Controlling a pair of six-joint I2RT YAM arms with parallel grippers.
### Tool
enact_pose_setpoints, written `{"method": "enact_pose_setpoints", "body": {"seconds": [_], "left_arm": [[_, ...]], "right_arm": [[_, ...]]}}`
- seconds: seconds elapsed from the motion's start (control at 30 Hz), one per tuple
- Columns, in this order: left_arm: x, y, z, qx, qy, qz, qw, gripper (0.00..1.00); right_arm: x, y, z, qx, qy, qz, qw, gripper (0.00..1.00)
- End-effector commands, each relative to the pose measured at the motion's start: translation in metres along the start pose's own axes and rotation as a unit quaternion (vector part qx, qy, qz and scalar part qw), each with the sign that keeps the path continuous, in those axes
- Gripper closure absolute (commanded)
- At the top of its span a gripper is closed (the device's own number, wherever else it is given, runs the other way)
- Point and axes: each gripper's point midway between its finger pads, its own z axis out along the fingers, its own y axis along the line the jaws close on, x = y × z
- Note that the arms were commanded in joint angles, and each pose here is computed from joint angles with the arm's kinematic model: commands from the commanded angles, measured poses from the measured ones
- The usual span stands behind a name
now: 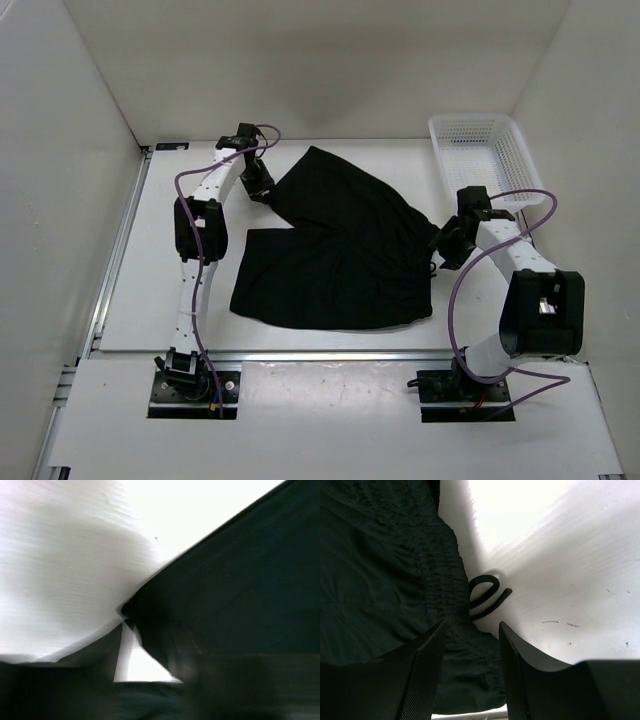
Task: Fold and stack the shorts
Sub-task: Flatten the shorts out
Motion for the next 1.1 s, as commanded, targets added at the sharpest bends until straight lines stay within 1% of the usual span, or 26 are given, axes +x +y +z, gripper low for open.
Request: {"method": "enact_pose_setpoints", "body": {"seconds": [0.0,0.03,0.07,0.1,0.13,0.17,0.23,0.27,0.37,0.47,0.6,0.67,0.7,0.73,0.77,0.8,0.83,0.87,0.9,0.93,0.97,1.0,1.03,1.07], "left_arm": [[-0.003,-0.018,-0.010,0.036,-0.004,0.005,0.999,0.62],[-0.006,-0.015,-0.011,0.039,-0.003,0.000,0.999,0.78],[-0.002,-0.011,-0.007,0.034,0.005,-0.001,0.999,0.90],[-0.003,-0.003,-0.004,0.028,0.009,-0.008,1.000,0.90],[-0.010,0.004,-0.016,0.029,0.002,-0.017,0.999,0.90],[-0.001,0.021,-0.012,0.009,0.016,-0.026,0.999,0.90],[-0.011,0.040,-0.019,-0.007,-0.005,-0.039,0.999,0.90],[-0.013,0.060,-0.028,-0.018,-0.007,-0.060,0.998,0.90],[-0.020,0.090,-0.035,-0.030,-0.014,-0.080,0.996,0.90],[-0.019,0.097,-0.039,-0.034,-0.010,-0.082,0.996,0.90],[-0.015,0.117,-0.046,-0.071,-0.014,-0.078,0.994,0.90],[-0.012,0.119,-0.052,-0.076,-0.016,-0.077,0.994,0.80],[-0.013,0.124,-0.061,-0.076,-0.020,-0.077,0.994,0.70],[-0.015,0.123,-0.067,-0.073,-0.026,-0.069,0.995,0.53],[-0.013,0.128,-0.072,-0.076,-0.023,-0.075,0.994,0.27],[-0.011,0.127,-0.086,-0.073,-0.029,-0.068,0.995,0.19],[-0.007,0.130,-0.095,-0.081,-0.031,-0.068,0.994,0.16],[-0.011,0.129,-0.121,-0.082,-0.059,-0.061,0.993,0.12],[-0.009,0.136,-0.133,-0.087,-0.070,-0.065,0.992,0.12],[0.010,0.143,-0.134,-0.095,-0.054,-0.072,0.991,0.12],[0.017,0.151,-0.142,-0.099,-0.060,-0.081,0.990,0.15],[0.023,0.149,-0.171,-0.079,-0.086,-0.089,0.989,0.16],[0.056,0.162,-0.161,-0.090,-0.055,-0.102,0.989,0.20],[0.072,0.162,-0.164,-0.079,-0.047,-0.110,0.990,0.21]], "right_arm": [[-0.017,0.022,-0.006,-0.036,-0.013,-0.006,0.999,0.48],[-0.018,0.023,-0.004,-0.035,-0.011,-0.006,0.999,0.48],[-0.017,0.022,-0.002,-0.032,-0.008,-0.010,0.999,0.48],[-0.020,0.024,-0.004,-0.035,-0.012,-0.011,0.999,0.48],[-0.019,0.026,-0.004,-0.040,-0.008,-0.011,0.999,0.48],[-0.021,0.027,-0.003,-0.040,-0.008,-0.011,0.999,0.48],[-0.019,0.029,-0.004,-0.045,-0.004,-0.011,0.999,0.48],[-0.017,0.030,-0.002,-0.047,0.004,-0.011,0.999,0.48],[-0.014,0.035,0.000,-0.060,0.013,-0.012,0.998,0.48],[-0.013,0.039,-0.001,-0.072,0.017,-0.017,0.997,0.47],[-0.005,0.036,-0.004,-0.078,0.024,-0.017,0.997,0.44],[0.002,0.031,-0.004,-0.076,0.027,-0.017,0.997,0.43],[0.004,0.031,-0.009,-0.083,0.025,-0.022,0.996,0.41],[0.006,0.029,-0.009,-0.083,0.025,-0.022,0.996,0.39],[0.010,0.028,-0.010,-0.087,0.029,-0.022,0.996,0.39],[0.018,0.021,-0.011,-0.083,0.035,-0.026,0.996,0.39],[0.024,0.018,-0.013,-0.084,0.041,-0.025,0.995,0.38],[0.026,0.016,-0.017,-0.089,0.035,-0.031,0.995,0.38],[0.031,0.015,-0.019,-0.094,0.037,-0.031,0.994,0.38],[0.045,0.005,-0.017,-0.088,0.053,-0.029,0.994,0.36],[0.047,0.003,-0.022,-0.095,0.044,-0.031,0.994,0.34],[0.054,-0.002,-0.023,-0.093,0.047,-0.030,0.994,0.33],[0.059,-0.005,-0.025,-0.096,0.049,-0.030,0.994,0.32],[0.069,-0.011,-0.025,-0.100,0.052,-0.030,0.993,0.32]]}}
